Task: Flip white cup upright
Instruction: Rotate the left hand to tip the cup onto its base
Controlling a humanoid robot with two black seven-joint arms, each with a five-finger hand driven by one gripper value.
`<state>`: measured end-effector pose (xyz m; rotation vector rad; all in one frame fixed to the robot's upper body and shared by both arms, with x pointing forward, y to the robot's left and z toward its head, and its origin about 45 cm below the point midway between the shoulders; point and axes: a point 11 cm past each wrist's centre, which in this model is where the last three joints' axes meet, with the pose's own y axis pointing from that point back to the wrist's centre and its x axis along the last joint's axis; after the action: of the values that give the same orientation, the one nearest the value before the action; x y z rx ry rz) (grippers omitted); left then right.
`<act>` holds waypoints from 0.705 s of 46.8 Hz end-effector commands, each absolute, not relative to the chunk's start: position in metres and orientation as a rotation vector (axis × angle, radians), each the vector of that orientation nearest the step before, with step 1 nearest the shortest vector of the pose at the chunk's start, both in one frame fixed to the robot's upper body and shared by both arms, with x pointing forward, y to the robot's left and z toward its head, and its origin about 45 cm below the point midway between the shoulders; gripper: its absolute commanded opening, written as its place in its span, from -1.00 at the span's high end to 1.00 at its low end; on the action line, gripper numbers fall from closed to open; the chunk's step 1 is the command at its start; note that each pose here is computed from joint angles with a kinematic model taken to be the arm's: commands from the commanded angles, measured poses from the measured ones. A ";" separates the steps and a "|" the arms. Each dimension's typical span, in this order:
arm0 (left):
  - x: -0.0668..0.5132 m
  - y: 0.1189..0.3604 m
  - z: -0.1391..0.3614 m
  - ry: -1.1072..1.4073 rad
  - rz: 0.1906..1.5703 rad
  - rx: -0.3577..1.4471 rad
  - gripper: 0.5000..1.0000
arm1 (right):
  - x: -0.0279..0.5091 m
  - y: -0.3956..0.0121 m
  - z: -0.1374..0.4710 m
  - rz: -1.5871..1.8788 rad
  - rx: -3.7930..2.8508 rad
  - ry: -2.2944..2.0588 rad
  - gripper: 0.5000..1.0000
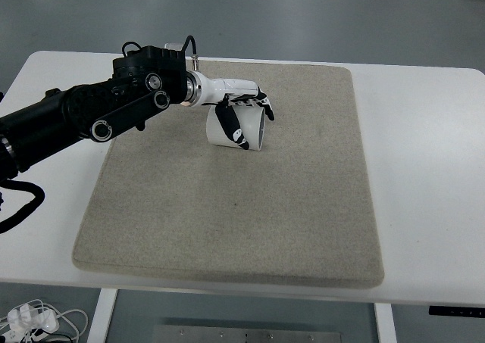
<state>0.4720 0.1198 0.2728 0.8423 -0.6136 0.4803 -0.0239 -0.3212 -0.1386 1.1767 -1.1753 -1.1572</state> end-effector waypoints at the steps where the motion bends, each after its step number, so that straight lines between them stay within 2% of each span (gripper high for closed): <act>1: 0.475 0.120 0.283 -0.590 0.510 0.784 1.00 | -0.024 -0.321 -0.139 -1.158 1.178 -1.174 -0.81; 7: 0.476 0.119 0.300 -0.516 0.545 0.606 1.00 | -0.024 -0.321 -0.139 -1.157 1.177 -1.175 -0.81; 28: 0.480 0.162 0.281 -0.105 0.660 0.165 1.00 | -0.024 -0.321 -0.139 -1.157 1.177 -1.175 -0.81; 33: 0.480 0.178 0.267 -0.061 0.706 0.122 1.00 | -0.024 -0.321 -0.139 -1.157 1.177 -1.175 -0.81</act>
<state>0.4798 0.1672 0.2765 0.1387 -0.0838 0.6763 -0.0239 -0.3212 -0.1386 1.1768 -1.1751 -1.1575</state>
